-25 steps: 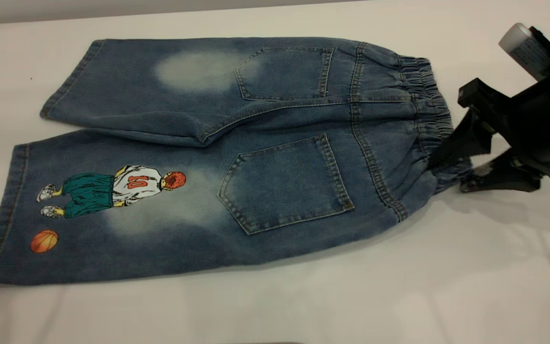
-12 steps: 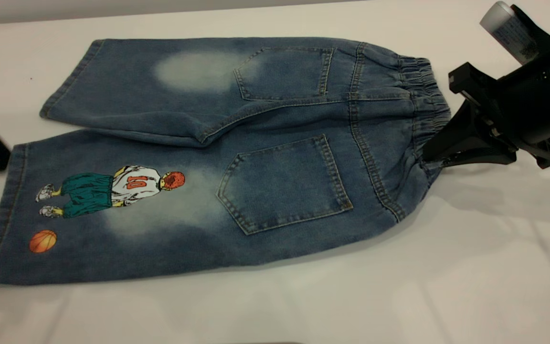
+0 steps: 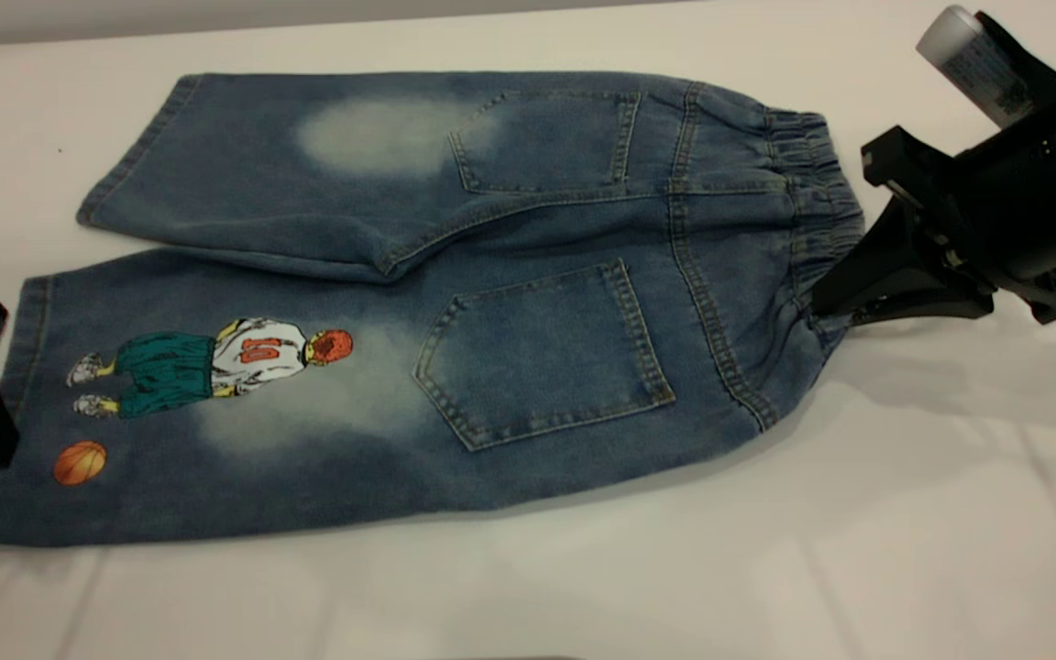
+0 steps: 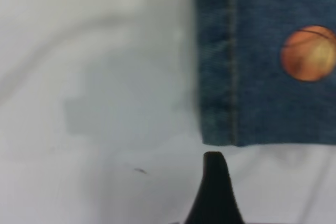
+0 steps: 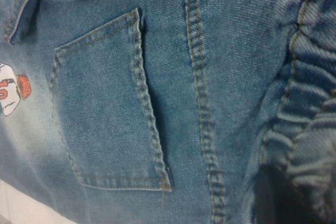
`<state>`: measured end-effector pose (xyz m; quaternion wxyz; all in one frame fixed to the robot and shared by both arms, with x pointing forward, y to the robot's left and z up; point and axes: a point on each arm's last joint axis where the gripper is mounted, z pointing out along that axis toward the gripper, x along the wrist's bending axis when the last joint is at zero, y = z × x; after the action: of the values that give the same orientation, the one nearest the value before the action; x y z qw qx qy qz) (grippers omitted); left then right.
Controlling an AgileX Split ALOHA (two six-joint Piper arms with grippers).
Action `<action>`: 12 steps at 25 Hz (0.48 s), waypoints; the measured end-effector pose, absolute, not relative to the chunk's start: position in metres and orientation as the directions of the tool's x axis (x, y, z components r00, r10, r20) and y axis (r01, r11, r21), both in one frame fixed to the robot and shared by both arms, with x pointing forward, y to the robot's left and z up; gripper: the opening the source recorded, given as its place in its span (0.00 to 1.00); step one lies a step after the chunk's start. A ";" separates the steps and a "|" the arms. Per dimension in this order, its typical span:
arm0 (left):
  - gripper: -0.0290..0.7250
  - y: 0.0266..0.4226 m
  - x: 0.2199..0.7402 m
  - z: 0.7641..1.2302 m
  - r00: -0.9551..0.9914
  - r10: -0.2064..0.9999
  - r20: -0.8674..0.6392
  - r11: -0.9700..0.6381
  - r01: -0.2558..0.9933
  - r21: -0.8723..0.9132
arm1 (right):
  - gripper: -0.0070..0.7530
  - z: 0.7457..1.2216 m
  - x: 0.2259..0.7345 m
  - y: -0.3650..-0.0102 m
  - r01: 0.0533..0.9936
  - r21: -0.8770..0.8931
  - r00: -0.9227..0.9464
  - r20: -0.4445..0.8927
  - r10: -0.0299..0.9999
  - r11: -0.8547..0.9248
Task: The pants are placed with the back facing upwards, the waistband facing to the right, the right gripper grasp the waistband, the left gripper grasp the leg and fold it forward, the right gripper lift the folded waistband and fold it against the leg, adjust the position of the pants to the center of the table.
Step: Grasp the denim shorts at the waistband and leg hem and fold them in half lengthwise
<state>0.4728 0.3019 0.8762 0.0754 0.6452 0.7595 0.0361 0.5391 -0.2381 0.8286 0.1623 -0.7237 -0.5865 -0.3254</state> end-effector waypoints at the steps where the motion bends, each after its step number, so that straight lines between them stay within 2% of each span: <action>1: 0.71 0.302 0.473 0.872 -0.164 0.984 -0.064 0.172 0.975 0.141 | 0.06 0.829 0.539 -0.238 0.955 0.147 0.099 0.661 0.744 -0.259; 4: 0.71 0.302 0.472 0.860 -0.177 0.983 -0.056 0.182 0.979 0.096 | 0.06 0.829 0.539 -0.238 0.955 0.148 0.098 0.661 0.744 -0.257; 12: 0.69 0.304 0.479 0.839 -0.181 0.982 -0.046 0.185 0.977 0.110 | 0.06 0.829 0.539 -0.238 0.955 0.150 0.096 0.661 0.745 -0.256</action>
<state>0.4787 0.3037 0.8387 0.0530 0.6378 0.7679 0.0275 0.5390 -0.2381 0.8286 0.1617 -0.7223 -0.5883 -0.3256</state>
